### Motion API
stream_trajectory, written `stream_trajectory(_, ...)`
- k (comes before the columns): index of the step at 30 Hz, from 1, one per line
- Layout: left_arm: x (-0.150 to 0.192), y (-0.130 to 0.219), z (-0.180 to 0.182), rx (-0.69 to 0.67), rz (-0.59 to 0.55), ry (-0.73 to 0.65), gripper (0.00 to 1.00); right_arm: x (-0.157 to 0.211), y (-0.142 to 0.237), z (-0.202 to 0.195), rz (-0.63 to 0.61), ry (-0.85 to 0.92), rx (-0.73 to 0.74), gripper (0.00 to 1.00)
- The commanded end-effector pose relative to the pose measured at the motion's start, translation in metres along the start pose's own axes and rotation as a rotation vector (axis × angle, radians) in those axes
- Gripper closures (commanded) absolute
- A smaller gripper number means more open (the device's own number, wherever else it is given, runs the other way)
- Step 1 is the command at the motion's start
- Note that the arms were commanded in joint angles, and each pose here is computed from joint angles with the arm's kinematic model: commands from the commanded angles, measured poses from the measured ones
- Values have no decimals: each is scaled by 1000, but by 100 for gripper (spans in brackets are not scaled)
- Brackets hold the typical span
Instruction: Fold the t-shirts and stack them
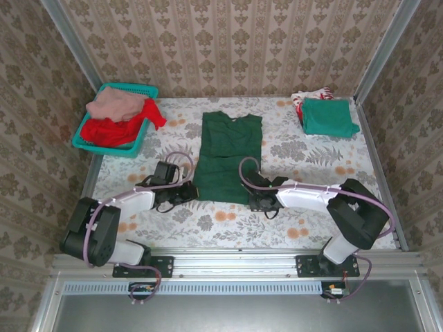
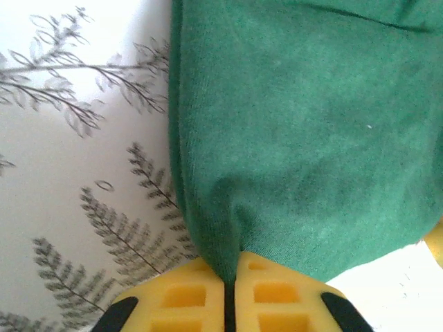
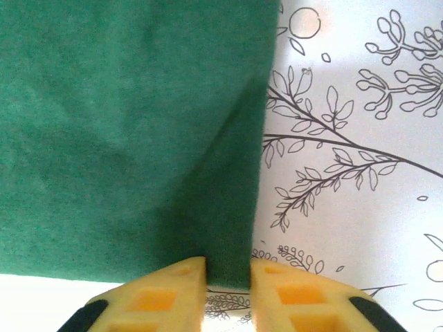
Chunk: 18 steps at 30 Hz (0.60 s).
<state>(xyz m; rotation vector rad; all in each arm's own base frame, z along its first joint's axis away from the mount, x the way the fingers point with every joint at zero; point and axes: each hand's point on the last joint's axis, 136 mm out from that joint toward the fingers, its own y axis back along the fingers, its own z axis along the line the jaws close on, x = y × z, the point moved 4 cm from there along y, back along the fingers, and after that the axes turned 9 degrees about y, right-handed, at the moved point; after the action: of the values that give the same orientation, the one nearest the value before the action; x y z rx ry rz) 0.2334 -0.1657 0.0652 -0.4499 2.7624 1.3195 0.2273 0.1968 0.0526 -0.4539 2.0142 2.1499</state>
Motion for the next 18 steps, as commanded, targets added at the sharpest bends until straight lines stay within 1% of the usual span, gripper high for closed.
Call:
stream_trajectory(1, 4, 7, -7, -10, 0, -1, 95, -11, -4, 16, -77, -17, -83, 84)
stream_trajectory(4, 7, 11, -6, -12, -18, 16, 97, -12, 2, 13, -94, -10, -80, 91)
stream_trajectory(7, 16, 12, -13, -11, -9, -1, 99, -13, 8, 12, -111, -6, -90, 94)
stream_trajectory(11, 24, 18, -17, -11, -29, -6, 100, -15, 17, 13, -126, 1, -108, 97)
stream_trajectory(15, 32, 23, -15, -27, -47, -7, 100, -10, 25, 6, -162, -1, -131, 98)
stream_trajectory(18, 38, 25, -10, -46, -59, -1, 100, -6, 26, 2, -157, 5, -123, 99)
